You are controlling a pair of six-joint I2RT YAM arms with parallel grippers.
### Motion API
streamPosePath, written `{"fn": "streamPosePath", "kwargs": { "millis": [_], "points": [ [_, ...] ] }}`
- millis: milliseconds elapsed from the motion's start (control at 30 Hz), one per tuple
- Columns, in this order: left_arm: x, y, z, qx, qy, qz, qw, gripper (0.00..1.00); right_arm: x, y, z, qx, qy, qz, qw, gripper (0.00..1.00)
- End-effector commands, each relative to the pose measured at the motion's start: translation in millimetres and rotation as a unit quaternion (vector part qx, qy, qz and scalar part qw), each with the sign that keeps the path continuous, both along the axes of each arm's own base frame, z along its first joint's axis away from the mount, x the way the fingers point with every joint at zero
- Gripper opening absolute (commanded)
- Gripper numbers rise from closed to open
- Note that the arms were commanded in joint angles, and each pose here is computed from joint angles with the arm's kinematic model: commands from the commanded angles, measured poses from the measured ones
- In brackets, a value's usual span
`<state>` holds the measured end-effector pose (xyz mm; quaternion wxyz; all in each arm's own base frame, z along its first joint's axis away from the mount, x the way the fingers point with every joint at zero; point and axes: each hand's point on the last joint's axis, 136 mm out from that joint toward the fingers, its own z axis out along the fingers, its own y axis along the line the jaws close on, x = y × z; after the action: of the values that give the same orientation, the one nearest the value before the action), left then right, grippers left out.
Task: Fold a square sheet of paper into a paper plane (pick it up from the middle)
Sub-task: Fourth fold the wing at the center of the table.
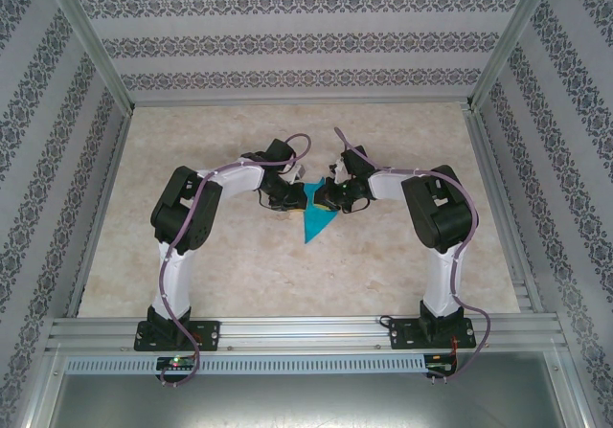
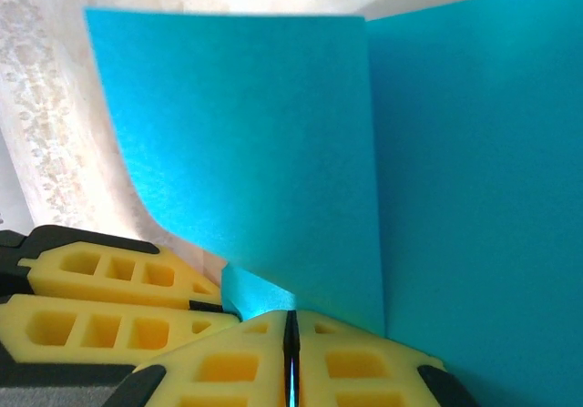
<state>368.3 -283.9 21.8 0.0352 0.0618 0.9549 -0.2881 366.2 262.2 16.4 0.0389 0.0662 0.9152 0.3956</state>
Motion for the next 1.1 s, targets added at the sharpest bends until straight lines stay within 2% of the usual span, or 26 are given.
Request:
{"fn": "streamPosePath", "kwargs": {
  "millis": [0,133,367,633,1067],
  "points": [
    [0,-7,17,0.012,-0.028,-0.002,1.0,0.19,-11,-18,-33,-0.057,0.033,-0.01,0.998,0.11],
    [-4,-7,36,0.012,-0.049,0.003,0.999,0.24,-12,-16,-32,-0.055,0.035,-0.009,0.998,0.11],
    [-32,-24,44,-0.005,-0.057,-0.005,0.998,0.21,-13,-14,-31,-0.045,0.037,-0.01,0.998,0.11],
    [-57,-39,24,-0.019,-0.04,-0.019,0.999,0.13,-15,-13,-29,-0.035,0.036,-0.007,0.999,0.11],
    [-68,-29,-1,0.012,-0.024,-0.031,0.999,0.1,-18,-16,-30,-0.042,0.038,-0.004,0.998,0.11]
  ]
}}
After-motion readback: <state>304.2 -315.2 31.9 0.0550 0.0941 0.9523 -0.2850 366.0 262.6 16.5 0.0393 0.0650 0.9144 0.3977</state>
